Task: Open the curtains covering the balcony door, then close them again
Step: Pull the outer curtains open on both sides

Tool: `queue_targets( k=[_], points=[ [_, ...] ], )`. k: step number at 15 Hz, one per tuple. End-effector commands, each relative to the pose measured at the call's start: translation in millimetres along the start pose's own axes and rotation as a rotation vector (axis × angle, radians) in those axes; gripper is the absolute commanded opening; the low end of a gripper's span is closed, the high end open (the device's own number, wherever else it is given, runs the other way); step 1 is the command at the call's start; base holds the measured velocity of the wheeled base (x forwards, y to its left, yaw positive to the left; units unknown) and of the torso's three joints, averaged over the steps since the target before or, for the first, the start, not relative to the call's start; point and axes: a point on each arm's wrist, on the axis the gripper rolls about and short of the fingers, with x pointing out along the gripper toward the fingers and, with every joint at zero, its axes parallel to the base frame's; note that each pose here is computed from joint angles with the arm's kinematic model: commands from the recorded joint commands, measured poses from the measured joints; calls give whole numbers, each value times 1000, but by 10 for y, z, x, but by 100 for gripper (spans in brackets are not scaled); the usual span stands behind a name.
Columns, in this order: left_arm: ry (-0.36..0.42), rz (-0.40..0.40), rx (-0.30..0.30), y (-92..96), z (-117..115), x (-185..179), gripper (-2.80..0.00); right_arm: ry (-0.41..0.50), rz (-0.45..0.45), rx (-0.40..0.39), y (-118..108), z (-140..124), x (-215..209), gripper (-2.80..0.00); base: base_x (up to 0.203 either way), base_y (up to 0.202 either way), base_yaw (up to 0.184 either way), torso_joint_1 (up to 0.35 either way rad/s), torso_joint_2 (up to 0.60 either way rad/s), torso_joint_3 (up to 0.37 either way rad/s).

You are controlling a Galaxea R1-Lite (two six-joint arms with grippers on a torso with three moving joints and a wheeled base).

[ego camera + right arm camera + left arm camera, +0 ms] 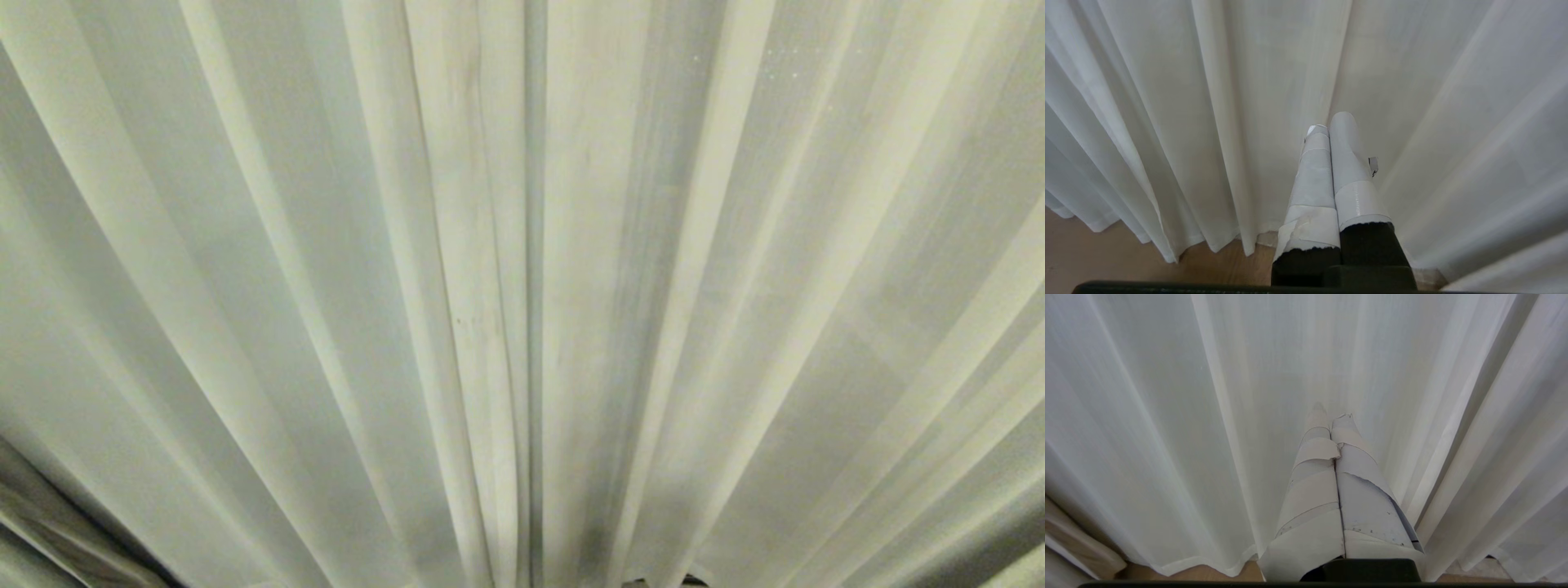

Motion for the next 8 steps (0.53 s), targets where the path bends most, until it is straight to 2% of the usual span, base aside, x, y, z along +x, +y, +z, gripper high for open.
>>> queue_targets(
  k=[1,5,8],
  points=[
    [0,-1,0,0,0,0,-280,-59,-13,-40,12,-59,-59,-280,0,0,0,0,0,0],
    [0,-1,0,0,0,0,-280,-57,-12,-23,12,-62,-59,-280,0,0,0,0,0,0],
    [0,0,0,0,0,0,-280,-58,-13,25,12,-61,-59,-280,0,0,0,0,0,0]
  ],
)
